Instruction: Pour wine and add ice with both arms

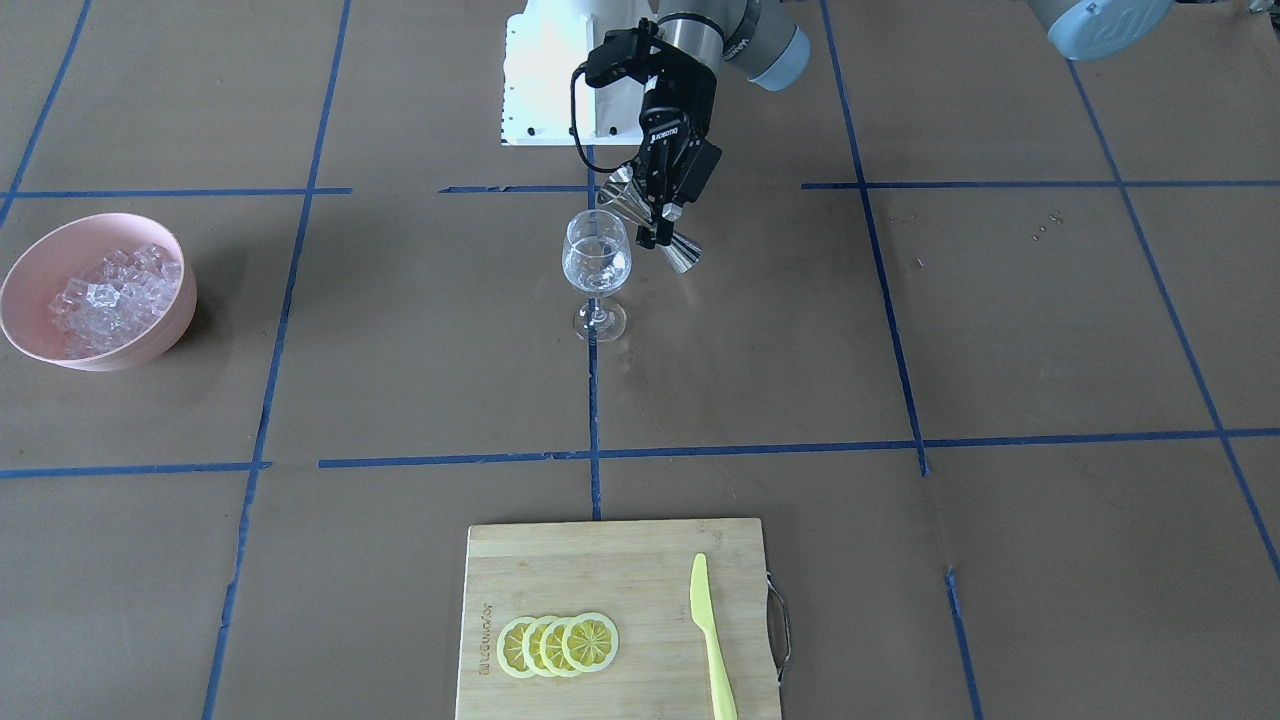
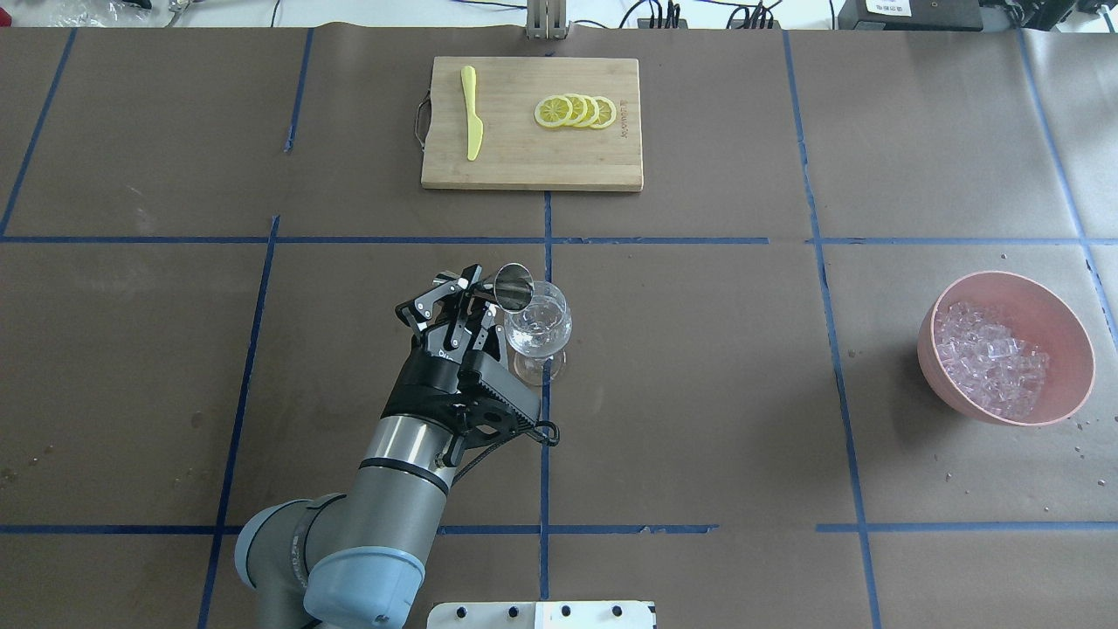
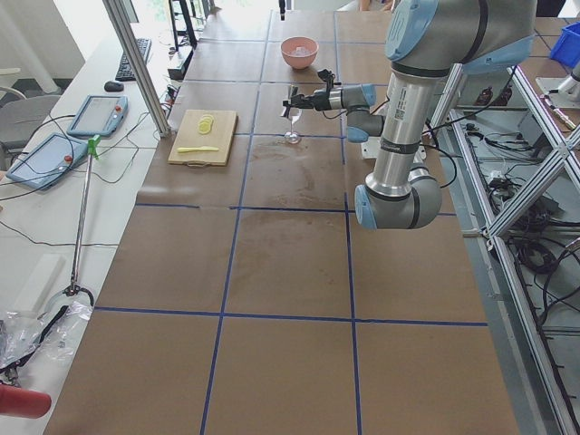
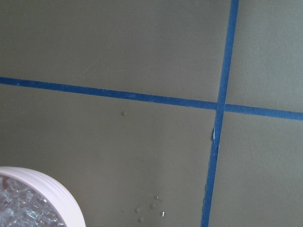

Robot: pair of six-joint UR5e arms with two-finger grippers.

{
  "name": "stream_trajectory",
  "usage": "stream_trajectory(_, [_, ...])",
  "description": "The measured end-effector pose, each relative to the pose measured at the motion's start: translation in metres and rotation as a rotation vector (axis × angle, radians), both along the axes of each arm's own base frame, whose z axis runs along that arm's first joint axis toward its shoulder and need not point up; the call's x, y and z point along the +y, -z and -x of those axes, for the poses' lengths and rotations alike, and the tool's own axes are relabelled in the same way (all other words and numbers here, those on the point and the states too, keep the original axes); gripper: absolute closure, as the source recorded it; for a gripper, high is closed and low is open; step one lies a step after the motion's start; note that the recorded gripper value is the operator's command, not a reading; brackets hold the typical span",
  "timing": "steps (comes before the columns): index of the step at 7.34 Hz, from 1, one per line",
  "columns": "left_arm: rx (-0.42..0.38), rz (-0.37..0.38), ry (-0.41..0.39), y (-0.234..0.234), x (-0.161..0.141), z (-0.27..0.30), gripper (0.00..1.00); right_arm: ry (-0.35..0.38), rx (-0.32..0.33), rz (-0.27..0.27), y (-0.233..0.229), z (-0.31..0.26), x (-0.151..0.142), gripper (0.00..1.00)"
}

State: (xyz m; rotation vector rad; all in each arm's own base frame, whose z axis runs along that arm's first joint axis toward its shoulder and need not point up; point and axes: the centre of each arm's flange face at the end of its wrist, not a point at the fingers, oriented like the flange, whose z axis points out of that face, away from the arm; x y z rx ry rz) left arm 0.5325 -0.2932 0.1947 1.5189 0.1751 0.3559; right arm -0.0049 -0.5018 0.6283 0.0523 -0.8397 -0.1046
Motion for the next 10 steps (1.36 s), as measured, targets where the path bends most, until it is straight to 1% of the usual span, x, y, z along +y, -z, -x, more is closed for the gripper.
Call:
stream_trajectory(2, [-0.095,-0.032,0.024,0.0,-0.004,0.003,1.0,0.0,-0.001,-0.001,0.001,0.0,0.0,0.0])
stream_trajectory(4, [-0.16,-0.041,0.031,-0.002,-0.007,0.002,1.0,0.0,-0.001,-0.002,0.001,0.0,0.0,0.0])
stream_trajectory(5, [-0.206,-0.045,0.033,-0.002,-0.009,0.001,1.0,0.001,-0.001,-0.002,0.001,0.0,0.0,0.0])
stream_trajectory(8, [-0.352,-0.084,0.038,0.0,-0.015,0.004,1.0,0.001,0.0,-0.002,0.0,0.0,0.0,0.0])
stream_trajectory(10, [-0.469,-0.123,0.049,0.006,-0.016,0.006,1.0,0.001,0.001,-0.001,0.0,0.0,0.0,0.0])
